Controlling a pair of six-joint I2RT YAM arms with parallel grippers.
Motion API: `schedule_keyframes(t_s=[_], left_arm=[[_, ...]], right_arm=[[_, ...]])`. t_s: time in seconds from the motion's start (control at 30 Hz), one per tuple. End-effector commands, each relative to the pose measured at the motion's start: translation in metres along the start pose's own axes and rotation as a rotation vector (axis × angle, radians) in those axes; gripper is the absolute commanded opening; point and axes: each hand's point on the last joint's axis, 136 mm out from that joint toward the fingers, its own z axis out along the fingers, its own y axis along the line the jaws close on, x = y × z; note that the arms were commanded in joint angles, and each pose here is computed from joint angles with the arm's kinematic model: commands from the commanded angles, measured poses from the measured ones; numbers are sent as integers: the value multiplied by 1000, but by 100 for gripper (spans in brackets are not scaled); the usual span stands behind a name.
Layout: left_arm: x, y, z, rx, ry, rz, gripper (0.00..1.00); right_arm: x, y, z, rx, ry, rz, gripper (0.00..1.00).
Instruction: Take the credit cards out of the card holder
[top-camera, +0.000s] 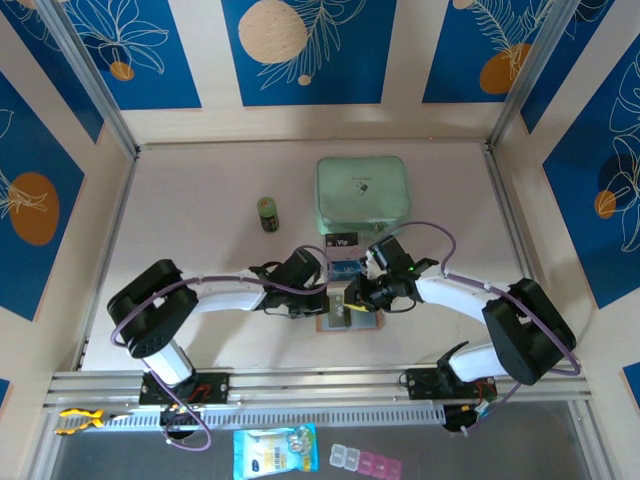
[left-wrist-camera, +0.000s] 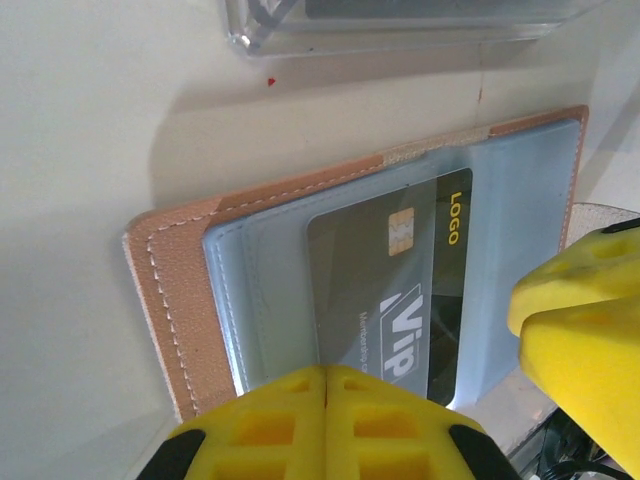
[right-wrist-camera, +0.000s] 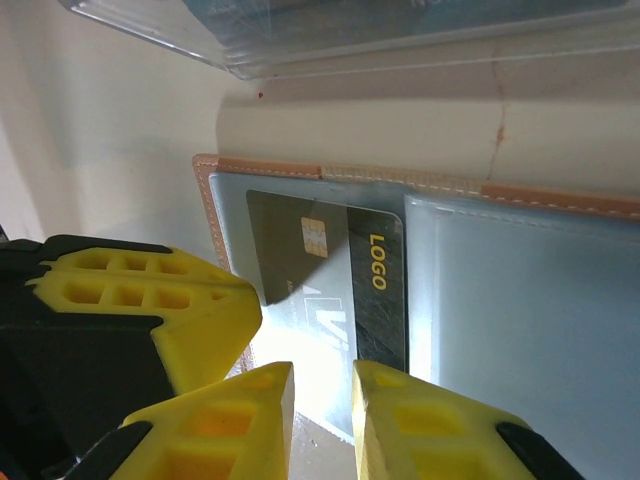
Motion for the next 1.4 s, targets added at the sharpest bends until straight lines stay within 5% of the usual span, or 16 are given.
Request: schedule_keyframes(t_s=[0.0,0.7,1.37], left_arm=[[8,10,5,-39,31,5,0],[12,20,7,-70,46,-10,0],[13,21,8,-76,51,-13,0]], right_arm=[[7,-5,4,-7,37,17,23],[12,-22,17,15,69,44,24],[11,-9,10,-78,59,49,14]])
